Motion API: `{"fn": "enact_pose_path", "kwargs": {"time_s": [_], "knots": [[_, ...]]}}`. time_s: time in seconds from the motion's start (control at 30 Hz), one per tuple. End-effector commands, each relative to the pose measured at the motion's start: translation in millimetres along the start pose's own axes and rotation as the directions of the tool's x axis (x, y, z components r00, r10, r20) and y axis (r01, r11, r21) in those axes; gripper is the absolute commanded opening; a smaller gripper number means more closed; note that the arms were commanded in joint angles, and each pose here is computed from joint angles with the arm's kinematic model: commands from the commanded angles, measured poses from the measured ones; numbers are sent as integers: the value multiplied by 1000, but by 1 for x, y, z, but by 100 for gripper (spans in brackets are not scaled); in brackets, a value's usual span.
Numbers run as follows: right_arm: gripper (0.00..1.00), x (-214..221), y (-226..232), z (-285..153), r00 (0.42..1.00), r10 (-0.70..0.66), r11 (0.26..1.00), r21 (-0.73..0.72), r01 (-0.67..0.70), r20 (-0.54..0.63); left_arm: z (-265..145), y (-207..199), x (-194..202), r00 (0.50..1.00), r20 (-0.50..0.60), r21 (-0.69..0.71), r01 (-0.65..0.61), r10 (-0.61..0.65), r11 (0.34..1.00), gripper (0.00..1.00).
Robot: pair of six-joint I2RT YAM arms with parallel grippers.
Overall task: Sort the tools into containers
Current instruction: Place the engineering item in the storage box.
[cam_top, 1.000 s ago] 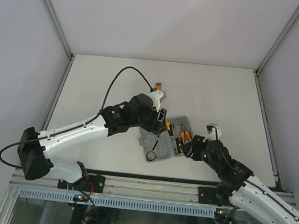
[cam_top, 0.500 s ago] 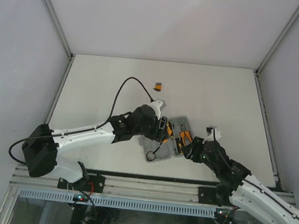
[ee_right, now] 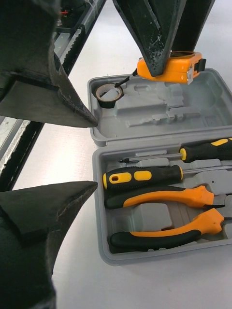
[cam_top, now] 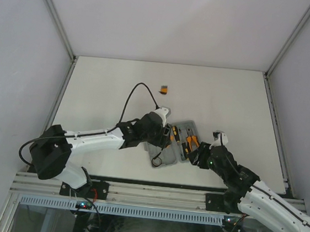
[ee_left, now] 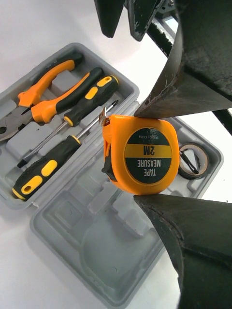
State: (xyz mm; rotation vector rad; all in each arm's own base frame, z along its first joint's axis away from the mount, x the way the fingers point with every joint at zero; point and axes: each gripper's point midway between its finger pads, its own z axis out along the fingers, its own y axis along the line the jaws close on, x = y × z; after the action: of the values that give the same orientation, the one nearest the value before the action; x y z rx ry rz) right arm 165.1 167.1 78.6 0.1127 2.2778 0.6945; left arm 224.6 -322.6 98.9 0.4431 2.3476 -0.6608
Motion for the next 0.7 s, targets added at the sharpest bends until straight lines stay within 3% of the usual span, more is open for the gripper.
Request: {"fn": "enact_pose_path", "kwargs": {"time_s": [0.0,0.33,0.67], "knots": [[48,-5,7,1,1000,16,999,-30,-16,19,6,8,-11,998,47,-22,-49,50,999,0],[48,-3,8,2,1000,16,999,-37,-16,9,10,33,-14,966,4,-104,-256,258,961,0],[48,3,8,1,1000,12,999,-45,-12,-16,10,53,-13,883,-61,-141,-470,466,871,0]]}}
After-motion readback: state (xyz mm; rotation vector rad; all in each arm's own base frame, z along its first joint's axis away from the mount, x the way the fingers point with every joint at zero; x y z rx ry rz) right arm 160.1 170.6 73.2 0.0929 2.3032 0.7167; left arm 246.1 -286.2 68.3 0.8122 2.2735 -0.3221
